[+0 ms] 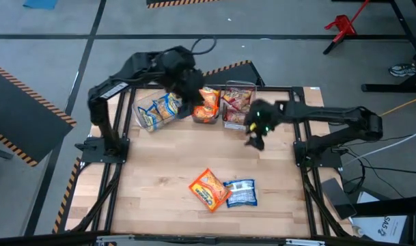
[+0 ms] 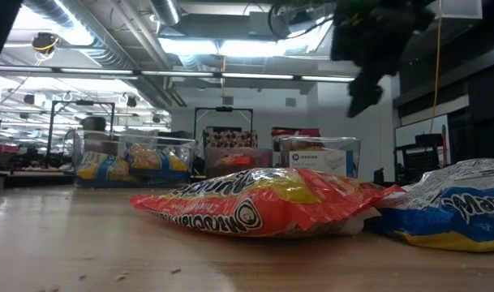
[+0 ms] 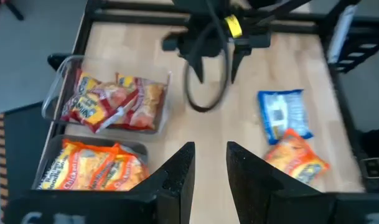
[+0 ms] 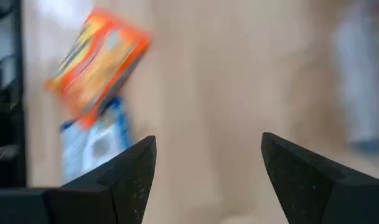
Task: Sort Maruchan noodles
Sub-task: Put the blue noodle pack into the left transparent bin
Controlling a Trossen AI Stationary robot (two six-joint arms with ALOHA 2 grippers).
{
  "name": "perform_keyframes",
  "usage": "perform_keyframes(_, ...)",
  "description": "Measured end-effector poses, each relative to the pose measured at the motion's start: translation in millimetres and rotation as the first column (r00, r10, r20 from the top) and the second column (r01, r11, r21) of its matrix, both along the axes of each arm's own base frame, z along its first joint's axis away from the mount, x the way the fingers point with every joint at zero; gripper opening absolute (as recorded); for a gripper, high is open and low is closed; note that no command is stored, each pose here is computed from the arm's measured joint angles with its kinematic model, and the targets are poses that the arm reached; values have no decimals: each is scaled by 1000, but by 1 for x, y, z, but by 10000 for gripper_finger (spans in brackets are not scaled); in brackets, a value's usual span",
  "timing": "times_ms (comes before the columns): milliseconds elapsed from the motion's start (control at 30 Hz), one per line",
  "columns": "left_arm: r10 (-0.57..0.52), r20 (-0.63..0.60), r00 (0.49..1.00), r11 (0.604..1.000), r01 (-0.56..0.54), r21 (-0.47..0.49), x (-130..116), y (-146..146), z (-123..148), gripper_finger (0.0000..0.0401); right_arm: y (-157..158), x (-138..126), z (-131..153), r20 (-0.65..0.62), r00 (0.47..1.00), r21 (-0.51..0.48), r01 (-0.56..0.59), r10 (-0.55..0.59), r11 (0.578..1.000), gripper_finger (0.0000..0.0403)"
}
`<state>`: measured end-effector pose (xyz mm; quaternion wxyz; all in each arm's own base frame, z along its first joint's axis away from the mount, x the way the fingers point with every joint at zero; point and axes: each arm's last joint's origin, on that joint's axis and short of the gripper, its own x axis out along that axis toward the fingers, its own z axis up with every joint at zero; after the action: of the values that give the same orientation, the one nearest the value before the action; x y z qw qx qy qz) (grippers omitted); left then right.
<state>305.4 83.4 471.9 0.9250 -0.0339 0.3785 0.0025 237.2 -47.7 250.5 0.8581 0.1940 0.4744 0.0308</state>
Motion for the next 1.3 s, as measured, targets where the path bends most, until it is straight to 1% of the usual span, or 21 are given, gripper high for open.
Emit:
perform_keyframes(100, -11, 31, 999, 1000, 12, -14, -13, -16, 12, 85, 34, -5, -3, -120, 992, 58, -34, 41, 998, 278)
perform_keyframes(200, -27, 34, 999, 999, 28, -38, -20, -29, 16, 85, 70, -13, -10, -224, 973, 74, -47, 62, 996, 278)
perform_keyframes(267, -40, 24, 999, 998, 41, -47, -27, -39, 19, 85, 94, -23, -19, -297, 953, 88, -41, 65, 995, 278)
perform_keyframes(367, -47, 1, 999, 998, 47, -45, -36, -51, 22, 85, 128, -34, -31, -357, 934, 116, 14, 29, 993, 278)
perform_keyframes(433, -63, -29, 998, 997, 61, -42, -39, -58, 21, 85, 151, -39, -37, -352, 936, 128, 48, 0, 991, 278)
perform_keyframes(533, -92, -61, 994, 995, 90, -36, -41, -69, 19, 85, 175, -39, -44, -295, 951, 95, 120, -87, 988, 278)
perform_keyframes(567, -102, -70, 992, 995, 100, -32, -42, -73, 19, 85, 181, -37, -47, -271, 956, 86, 143, -115, 986, 278)
perform_keyframes(633, -120, -82, 989, 993, 118, -29, -45, -79, 19, 85, 187, -29, -58, -263, 952, 66, 180, -157, 981, 278)
perform_keyframes(733, -147, -87, 985, 989, 145, -30, -46, -87, 19, 85, 194, -15, -78, -269, 948, 53, 192, -171, 980, 278)
perform_keyframes(867, -137, -81, 987, 991, 136, -19, -51, -94, 21, 85, 191, 7, -105, -252, 954, 27, 174, -162, 984, 278)
perform_keyframes(1000, -109, -84, 990, 994, 110, 3, -57, -98, 24, 85, 170, 35, -117, -170, 971, 22, 173, -167, 985, 278)
perform_keyframes(1100, -90, -72, 993, 996, 91, 11, -63, -100, 27, 85, 141, 52, -120, -102, 977, -12, 186, -186, 983, 278)
perform_keyframes(1200, -63, -63, 996, 997, 66, 34, -67, -102, 29, 85, 102, 67, -117, 8, 968, -79, 250, -251, 965, 278)
perform_keyframes(1267, -42, -61, 997, 997, 46, 64, -67, -102, 29, 85, 72, 79, -111, 122, 940, -106, 333, -320, 937, 278)
perform_keyframes(1300, -31, -56, 998, 996, 36, 78, -67, -103, 29, 85, 56, 83, -107, 172, 917, -94, 378, -359, 921, 278)
